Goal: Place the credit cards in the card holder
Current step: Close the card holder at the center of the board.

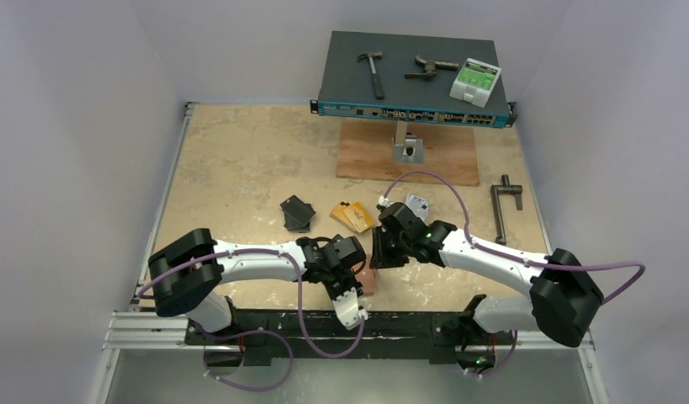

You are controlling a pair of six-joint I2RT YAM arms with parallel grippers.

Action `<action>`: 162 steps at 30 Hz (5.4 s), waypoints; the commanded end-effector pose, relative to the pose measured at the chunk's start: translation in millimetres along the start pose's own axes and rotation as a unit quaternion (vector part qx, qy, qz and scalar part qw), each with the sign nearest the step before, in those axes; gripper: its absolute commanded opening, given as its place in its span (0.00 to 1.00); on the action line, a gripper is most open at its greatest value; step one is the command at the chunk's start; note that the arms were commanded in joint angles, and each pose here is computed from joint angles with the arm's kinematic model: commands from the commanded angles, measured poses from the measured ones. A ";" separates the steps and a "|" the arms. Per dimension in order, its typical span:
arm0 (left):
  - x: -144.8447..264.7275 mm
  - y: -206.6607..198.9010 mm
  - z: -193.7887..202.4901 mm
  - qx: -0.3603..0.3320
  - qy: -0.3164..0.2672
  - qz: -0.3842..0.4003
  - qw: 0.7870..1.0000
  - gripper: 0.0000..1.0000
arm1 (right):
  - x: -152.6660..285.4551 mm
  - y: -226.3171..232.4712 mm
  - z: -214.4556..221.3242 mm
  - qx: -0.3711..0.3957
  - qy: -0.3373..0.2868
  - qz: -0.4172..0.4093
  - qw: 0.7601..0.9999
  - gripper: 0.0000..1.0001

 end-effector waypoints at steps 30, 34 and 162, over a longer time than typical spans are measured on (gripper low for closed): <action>-2.3 1.0 -2.5 0.011 -0.005 0.008 1.000 0.17 | -1.6 -8.7 4.0 0.015 0.017 0.042 0.999 0.18; -2.0 0.6 -2.3 0.012 -0.004 0.009 1.000 0.16 | -0.7 -9.3 2.9 0.017 0.016 0.045 0.999 0.11; 0.1 -4.2 -1.2 0.028 0.004 0.023 0.999 0.03 | -9.1 7.9 -12.6 -0.015 -0.036 0.090 0.995 0.00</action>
Point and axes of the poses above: each gripper's point midway between its finger pads, its own x axis back along the fingers, its own y axis along the line the jaws close on, z = x × y, the point moved 1 cm from there along x, back along the fingers, and after that the axes turned 12 degrees about x, right-handed, at the moved point
